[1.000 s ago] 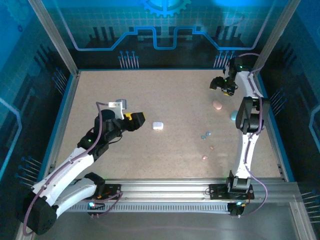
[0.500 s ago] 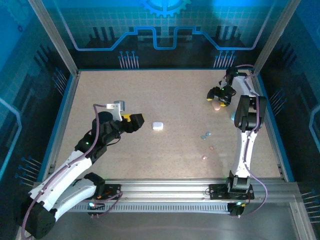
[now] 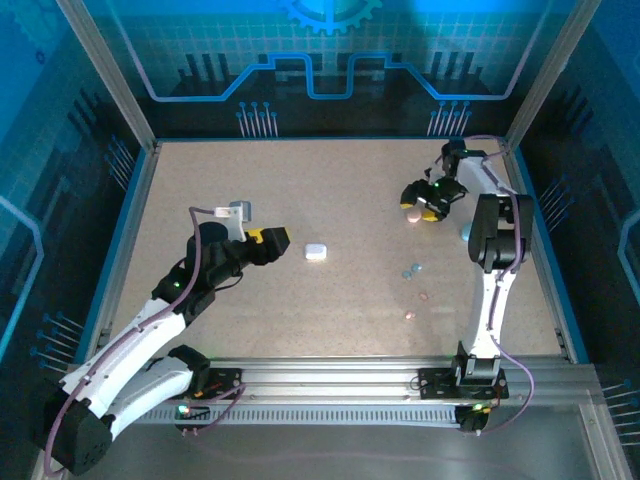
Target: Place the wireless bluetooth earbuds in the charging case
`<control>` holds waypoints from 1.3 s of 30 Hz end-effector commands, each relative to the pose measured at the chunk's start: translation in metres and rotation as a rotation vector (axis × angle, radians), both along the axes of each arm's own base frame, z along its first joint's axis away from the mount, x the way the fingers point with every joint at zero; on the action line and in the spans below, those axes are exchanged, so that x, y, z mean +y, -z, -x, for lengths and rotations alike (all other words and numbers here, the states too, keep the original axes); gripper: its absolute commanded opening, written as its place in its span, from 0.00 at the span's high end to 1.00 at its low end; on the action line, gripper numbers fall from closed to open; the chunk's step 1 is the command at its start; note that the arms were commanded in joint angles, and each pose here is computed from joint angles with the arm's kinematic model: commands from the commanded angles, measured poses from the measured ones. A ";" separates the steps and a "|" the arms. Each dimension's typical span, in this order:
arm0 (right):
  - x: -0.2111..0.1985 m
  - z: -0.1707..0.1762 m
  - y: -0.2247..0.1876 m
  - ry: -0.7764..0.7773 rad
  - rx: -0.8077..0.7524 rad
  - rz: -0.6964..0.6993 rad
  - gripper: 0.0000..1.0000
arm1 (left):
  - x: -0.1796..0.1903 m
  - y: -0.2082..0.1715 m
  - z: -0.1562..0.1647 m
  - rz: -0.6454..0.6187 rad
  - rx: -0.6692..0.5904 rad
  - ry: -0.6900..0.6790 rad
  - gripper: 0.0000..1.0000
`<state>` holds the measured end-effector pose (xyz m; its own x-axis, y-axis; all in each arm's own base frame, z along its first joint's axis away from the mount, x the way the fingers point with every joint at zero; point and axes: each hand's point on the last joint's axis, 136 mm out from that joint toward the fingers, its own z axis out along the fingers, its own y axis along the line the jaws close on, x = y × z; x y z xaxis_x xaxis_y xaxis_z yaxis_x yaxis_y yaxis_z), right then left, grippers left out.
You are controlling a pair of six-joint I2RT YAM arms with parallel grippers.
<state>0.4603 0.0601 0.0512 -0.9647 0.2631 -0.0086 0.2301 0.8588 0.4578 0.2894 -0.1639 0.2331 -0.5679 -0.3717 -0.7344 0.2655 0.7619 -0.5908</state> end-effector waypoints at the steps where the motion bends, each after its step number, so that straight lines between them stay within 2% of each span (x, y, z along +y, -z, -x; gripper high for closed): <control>1: 0.025 0.003 -0.006 0.007 0.018 -0.073 0.27 | -0.001 0.001 0.001 0.022 0.012 0.007 0.20; 6: 0.055 0.007 -0.018 -0.042 -0.002 -0.131 0.28 | 0.000 0.001 0.001 0.023 0.014 -0.001 0.20; 10: 0.040 -0.001 -0.041 -0.042 -0.107 -0.059 0.28 | 0.000 0.001 0.002 0.022 0.012 0.003 0.20; 13: 0.018 -0.021 -0.049 -0.019 -0.196 0.023 0.27 | -0.001 0.000 0.002 0.019 0.009 0.010 0.20; 16: 0.007 -0.042 -0.043 -0.016 -0.231 0.032 0.26 | -0.004 -0.002 0.003 0.018 0.010 0.028 0.20; 22: 0.021 -0.065 -0.010 -0.050 -0.176 -0.065 0.29 | -0.009 -0.005 0.007 0.012 0.013 0.067 0.19; 29: 0.028 -0.056 0.009 -0.089 -0.140 -0.065 0.30 | -0.015 -0.006 0.009 0.006 0.004 0.109 0.14; 39: 0.043 -0.023 -0.011 -0.156 -0.153 -0.088 0.31 | -0.018 -0.001 0.003 0.006 0.017 0.112 0.13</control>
<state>0.4970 0.0876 0.0406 -0.9776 0.1669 -0.1286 0.0751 0.8463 0.5274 0.2843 -0.1777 0.2183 -0.6371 -0.3175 -0.7023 0.2967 0.7400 -0.6036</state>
